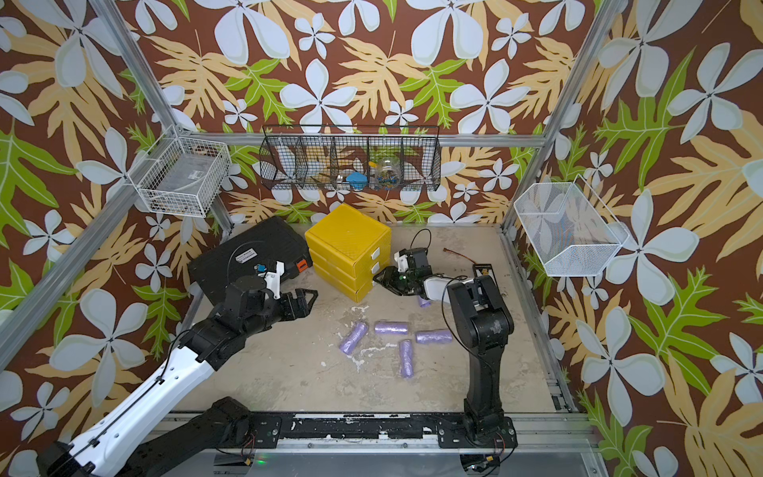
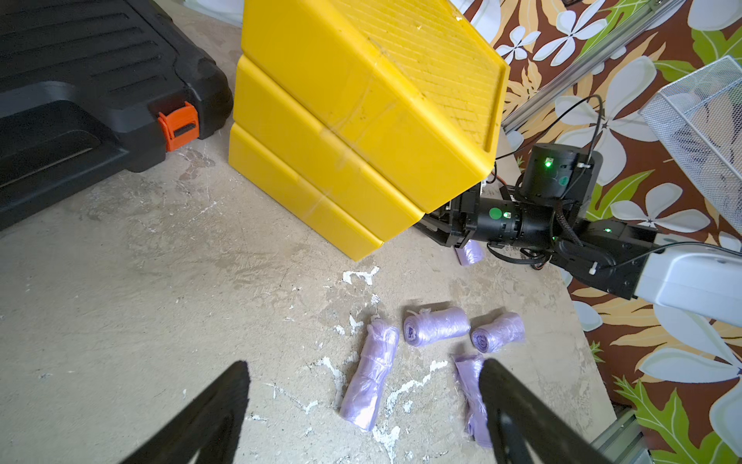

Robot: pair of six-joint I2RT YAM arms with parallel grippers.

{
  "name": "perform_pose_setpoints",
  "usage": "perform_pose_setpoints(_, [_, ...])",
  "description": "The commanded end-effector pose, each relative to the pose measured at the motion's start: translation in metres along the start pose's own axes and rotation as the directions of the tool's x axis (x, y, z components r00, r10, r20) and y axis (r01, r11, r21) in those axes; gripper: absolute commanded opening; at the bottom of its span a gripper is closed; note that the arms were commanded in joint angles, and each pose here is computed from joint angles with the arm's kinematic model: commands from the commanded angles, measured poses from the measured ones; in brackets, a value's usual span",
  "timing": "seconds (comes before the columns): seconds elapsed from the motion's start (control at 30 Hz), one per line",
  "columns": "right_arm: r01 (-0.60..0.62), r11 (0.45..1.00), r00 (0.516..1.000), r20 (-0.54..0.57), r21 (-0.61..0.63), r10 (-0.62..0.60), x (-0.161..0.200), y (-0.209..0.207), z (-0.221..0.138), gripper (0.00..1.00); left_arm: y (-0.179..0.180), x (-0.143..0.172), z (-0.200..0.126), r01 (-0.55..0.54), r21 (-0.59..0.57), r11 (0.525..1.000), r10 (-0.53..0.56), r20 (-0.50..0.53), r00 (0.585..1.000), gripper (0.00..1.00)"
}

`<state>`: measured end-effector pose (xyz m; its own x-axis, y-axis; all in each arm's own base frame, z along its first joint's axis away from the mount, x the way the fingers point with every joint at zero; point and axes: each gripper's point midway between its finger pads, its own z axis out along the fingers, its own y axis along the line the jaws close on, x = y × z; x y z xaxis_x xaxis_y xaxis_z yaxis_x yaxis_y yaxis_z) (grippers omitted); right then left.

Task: Sort the rolls of trash bags by color and place them into the drawer
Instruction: Open the drawer in the storage box.

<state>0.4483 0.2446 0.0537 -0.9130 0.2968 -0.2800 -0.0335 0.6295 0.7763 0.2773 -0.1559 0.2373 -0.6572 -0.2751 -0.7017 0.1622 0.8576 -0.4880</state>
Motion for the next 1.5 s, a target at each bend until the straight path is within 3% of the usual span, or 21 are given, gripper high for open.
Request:
perform_pose_setpoints(0.0, [-0.023,0.999,1.000,0.012,0.034,0.022,-0.001,-0.009,0.003,0.52,-0.001,-0.002,-0.002,-0.006,0.005,1.000,0.006,0.006,1.000,0.91])
perform_pose_setpoints(0.57, [-0.056,0.991,0.997,0.067,0.125,0.048,0.017,-0.036,-0.032,0.39,-0.006,-0.007,-0.001,-0.005,0.019,1.000,0.004,0.018,1.000,0.91])
perform_pose_setpoints(1.2, [-0.040,0.987,0.995,0.099,0.154,0.025,0.040,-0.067,-0.101,0.39,-0.010,-0.007,0.014,0.001,0.033,0.999,-0.001,0.003,1.000,0.90])
perform_pose_setpoints(1.47, [0.075,0.987,0.991,0.096,0.138,-0.089,0.025,-0.045,-0.113,0.44,-0.009,-0.004,0.020,0.002,0.036,0.999,-0.001,-0.010,1.000,0.89])
